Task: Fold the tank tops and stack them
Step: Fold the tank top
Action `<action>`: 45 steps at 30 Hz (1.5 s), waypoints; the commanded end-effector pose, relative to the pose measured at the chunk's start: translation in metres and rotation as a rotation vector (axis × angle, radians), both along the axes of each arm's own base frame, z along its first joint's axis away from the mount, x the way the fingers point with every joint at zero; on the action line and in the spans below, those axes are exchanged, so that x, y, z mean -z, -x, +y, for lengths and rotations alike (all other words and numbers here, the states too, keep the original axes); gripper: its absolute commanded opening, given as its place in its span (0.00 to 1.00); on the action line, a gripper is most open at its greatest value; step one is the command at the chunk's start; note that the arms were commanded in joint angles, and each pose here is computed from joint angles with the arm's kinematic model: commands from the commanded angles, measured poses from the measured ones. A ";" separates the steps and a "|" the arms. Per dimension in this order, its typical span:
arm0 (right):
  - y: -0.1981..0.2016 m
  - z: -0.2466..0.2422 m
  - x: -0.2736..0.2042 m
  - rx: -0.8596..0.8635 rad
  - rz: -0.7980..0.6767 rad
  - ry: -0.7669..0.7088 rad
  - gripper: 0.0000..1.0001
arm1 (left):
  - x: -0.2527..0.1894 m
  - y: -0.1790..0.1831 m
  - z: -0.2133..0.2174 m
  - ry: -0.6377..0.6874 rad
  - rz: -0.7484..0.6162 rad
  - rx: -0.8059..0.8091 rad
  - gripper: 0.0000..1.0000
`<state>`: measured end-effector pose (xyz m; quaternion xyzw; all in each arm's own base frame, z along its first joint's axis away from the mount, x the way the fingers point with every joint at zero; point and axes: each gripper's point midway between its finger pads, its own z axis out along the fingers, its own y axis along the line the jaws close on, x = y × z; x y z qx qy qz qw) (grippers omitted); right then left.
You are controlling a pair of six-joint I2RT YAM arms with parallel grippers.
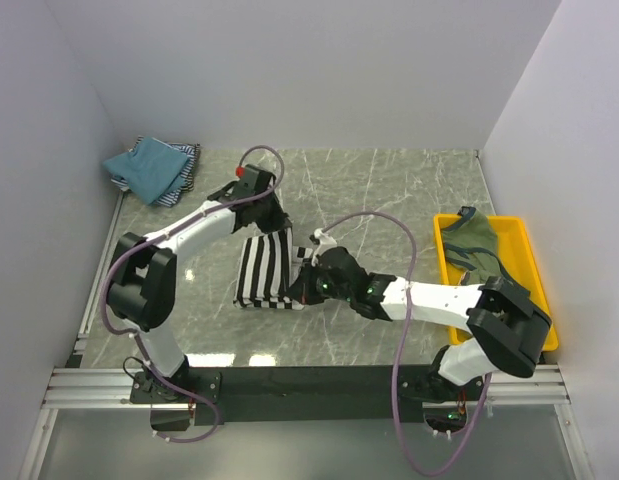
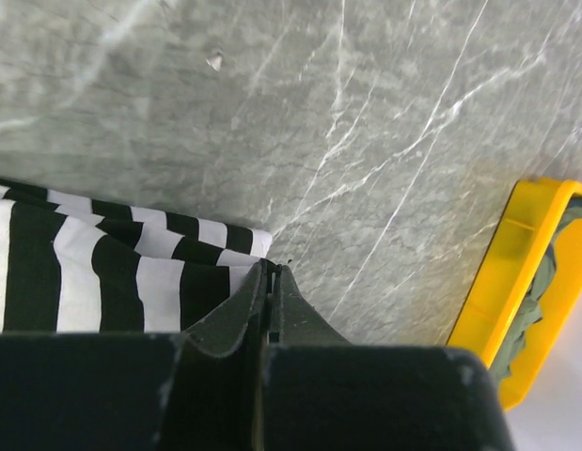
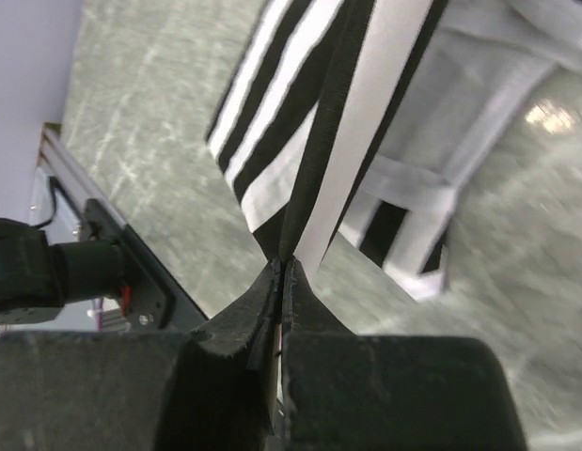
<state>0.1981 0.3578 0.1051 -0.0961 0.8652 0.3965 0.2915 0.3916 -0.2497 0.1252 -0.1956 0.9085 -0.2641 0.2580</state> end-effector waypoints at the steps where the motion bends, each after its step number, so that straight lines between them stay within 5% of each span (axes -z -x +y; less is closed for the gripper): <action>1: 0.013 -0.006 -0.003 -0.007 0.026 -0.040 0.00 | -0.041 -0.036 -0.021 0.082 -0.164 -0.022 0.01; 12: 0.021 -0.036 0.031 0.062 0.075 -0.015 0.00 | -0.008 -0.028 -0.060 0.093 -0.128 0.072 0.07; 22: 0.020 -0.061 0.059 0.155 0.134 0.002 0.00 | -0.012 -0.028 -0.091 0.166 -0.199 0.185 0.34; 24: 0.022 -0.068 0.067 0.178 0.152 0.015 0.06 | -0.022 -0.024 -0.094 0.185 -0.222 0.220 0.38; 25: 0.019 -0.072 0.066 0.204 0.159 0.007 0.17 | -0.037 -0.025 -0.092 0.188 -0.258 0.223 0.41; 29: 0.015 -0.092 0.064 0.280 0.157 0.007 0.36 | -0.064 -0.026 -0.046 0.072 -0.299 0.129 0.43; 35: 0.008 -0.116 0.025 0.364 0.070 0.015 0.41 | -0.038 0.008 0.067 0.010 -0.175 -0.049 0.29; 41: -0.004 -0.054 -0.027 0.175 -0.020 0.034 0.43 | 0.007 0.053 0.103 -0.036 -0.068 -0.036 0.20; 45: -0.006 -0.001 -0.029 0.041 -0.031 0.091 0.43 | 0.036 0.077 0.108 0.030 -0.002 -0.004 0.31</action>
